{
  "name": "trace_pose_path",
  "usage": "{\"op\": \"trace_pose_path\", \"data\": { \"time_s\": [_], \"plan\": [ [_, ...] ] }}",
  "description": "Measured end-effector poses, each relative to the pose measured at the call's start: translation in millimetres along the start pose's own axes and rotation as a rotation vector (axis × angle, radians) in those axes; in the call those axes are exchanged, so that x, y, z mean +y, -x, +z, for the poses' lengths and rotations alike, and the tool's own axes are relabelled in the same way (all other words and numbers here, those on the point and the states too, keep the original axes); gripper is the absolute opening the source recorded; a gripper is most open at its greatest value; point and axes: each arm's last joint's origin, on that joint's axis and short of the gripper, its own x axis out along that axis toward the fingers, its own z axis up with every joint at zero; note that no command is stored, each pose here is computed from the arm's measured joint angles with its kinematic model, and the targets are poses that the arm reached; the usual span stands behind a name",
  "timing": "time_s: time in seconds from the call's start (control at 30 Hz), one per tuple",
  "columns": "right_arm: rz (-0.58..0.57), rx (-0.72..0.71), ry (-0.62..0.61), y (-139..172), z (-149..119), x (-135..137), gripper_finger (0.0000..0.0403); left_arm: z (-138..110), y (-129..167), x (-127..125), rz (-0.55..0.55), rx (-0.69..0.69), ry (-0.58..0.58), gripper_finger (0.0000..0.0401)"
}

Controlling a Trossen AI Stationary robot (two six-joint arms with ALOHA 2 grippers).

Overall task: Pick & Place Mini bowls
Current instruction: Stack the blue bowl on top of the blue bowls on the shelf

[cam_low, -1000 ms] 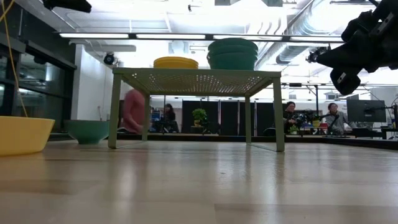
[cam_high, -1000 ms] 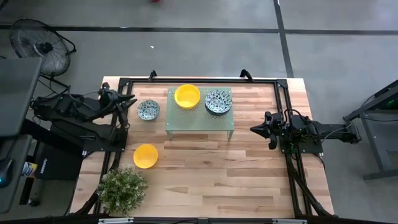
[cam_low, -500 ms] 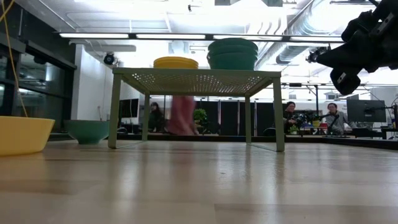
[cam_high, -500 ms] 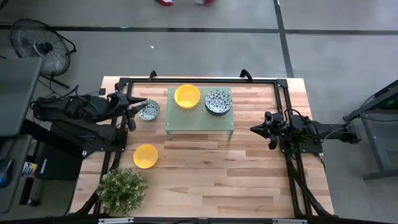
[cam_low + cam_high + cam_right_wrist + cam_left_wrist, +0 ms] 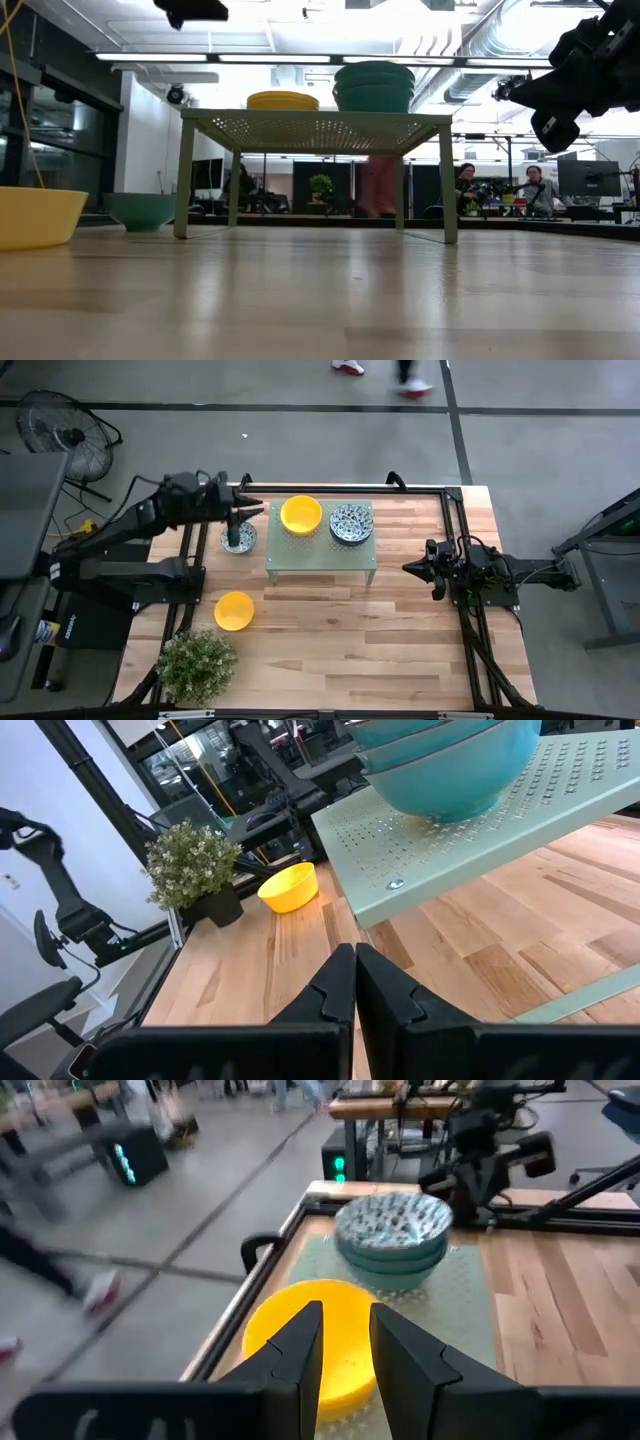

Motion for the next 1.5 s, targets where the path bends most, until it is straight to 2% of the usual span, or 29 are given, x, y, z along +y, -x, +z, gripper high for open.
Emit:
{"op": "trace_pose_path", "data": {
  "time_s": [0.2, 0.4, 0.7, 0.87, 0.97, 1.07, 1.17, 1.27, 1.5],
  "plan": [
    [0.000, 0.000, 0.000, 0.0, 0.0, 0.0, 0.0000, 8.6, 2.2, 37.3, 0.017, 0.116, 0.072, 0.0083],
    [0.000, 0.000, 0.000, 0.0, 0.0, 0.0, 0.0000, 13.2, -1.3, 72.8, -0.019, 0.303, 0.124, 0.0083],
    [0.000, 0.000, 0.000, 0.0, -0.1, 0.0, 0.0000, -13.6, -10.5, 112.0, -0.029, 0.654, 0.224, 0.0083],
    [0.000, 0.000, 0.000, 0.0, -0.1, 0.0, 0.0000, -35.3, -16.9, 120.2, -0.049, 0.883, 0.230, 0.0084],
    [0.000, 0.000, 0.000, 0.0, -0.1, 0.0, 0.0000, -44.9, -22.4, 123.4, -0.067, 0.985, 0.239, 0.0099],
    [0.000, 0.000, 0.000, 0.0, -0.1, 0.0, 0.0000, -51.4, -29.7, 128.0, -0.084, 1.023, 0.242, 0.0130],
    [0.000, 0.000, 0.000, 0.0, -0.1, 0.0, 0.0000, -58.3, -34.2, 132.0, -0.055, 1.082, 0.227, 0.0166],
    [0.000, 0.000, 0.000, 0.0, -0.1, 0.0, 0.0000, -72.6, -41.7, 133.6, -0.079, 1.108, 0.250, 0.0192],
    [0.000, 0.000, 0.000, 0.0, -0.1, 0.0, 0.0000, -110.2, -53.5, 135.8, -0.120, 1.128, 0.242, 0.0200]
  ]
}}
